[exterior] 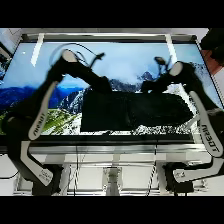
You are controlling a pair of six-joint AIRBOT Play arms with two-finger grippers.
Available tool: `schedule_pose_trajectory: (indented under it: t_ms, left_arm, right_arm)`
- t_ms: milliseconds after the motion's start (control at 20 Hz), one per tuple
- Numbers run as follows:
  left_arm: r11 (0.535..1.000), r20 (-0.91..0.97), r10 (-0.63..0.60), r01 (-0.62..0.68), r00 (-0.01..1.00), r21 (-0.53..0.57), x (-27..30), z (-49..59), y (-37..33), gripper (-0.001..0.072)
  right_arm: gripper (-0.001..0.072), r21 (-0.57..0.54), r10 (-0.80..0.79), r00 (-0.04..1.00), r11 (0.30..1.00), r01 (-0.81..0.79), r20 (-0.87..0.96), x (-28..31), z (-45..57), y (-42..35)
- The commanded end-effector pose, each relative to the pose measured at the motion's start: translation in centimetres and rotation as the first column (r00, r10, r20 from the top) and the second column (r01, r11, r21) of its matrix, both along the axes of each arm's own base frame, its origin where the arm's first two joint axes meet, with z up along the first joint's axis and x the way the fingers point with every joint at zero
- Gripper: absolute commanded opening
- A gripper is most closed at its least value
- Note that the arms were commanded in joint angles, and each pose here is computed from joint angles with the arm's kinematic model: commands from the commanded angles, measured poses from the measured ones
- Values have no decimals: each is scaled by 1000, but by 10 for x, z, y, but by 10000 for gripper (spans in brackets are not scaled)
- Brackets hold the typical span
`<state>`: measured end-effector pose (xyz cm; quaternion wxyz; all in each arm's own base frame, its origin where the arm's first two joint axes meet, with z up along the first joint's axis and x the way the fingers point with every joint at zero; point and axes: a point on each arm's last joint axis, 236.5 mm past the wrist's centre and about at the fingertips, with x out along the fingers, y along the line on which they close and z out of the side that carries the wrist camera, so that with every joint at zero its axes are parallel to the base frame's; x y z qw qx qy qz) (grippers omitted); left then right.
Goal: Fold the clothes and pants, and hang the long-sleeved shirts on hangers.
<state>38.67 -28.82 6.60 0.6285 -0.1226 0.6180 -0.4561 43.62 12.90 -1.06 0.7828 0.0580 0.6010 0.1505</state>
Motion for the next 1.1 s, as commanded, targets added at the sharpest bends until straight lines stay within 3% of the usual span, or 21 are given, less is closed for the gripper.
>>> schedule_pose_trajectory:
  t_ms: [0,200,550,650,850,900,1050]
  left_arm:
    - [973,-44,132,-121,990,198,13,-9,99,302]
    - [919,-79,234,-194,969,343,16,-35,162,302]
    - [914,-277,256,-139,926,381,-33,-108,173,302]
    - [912,-312,268,-136,912,386,-44,-121,175,301]
    - [910,-347,288,-141,893,391,-53,-129,182,302]
    - [910,-346,289,-143,893,390,-53,-128,183,302]
    - [911,-340,284,-142,896,387,-52,-127,183,303]
  right_arm:
    - [676,50,53,998,997,-52,-22,3,-41,54]
    - [674,94,136,989,987,-130,-65,-13,-66,98]
    - [630,113,147,986,984,-137,-82,-19,-78,116]
    - [496,124,144,986,983,-133,-84,-19,-77,118]
    - [64,133,143,986,982,-131,-84,-19,-76,120]
    - [26,131,146,986,982,-135,-77,-18,-74,120]
    - [24,133,155,988,980,-149,-30,-4,-56,124]
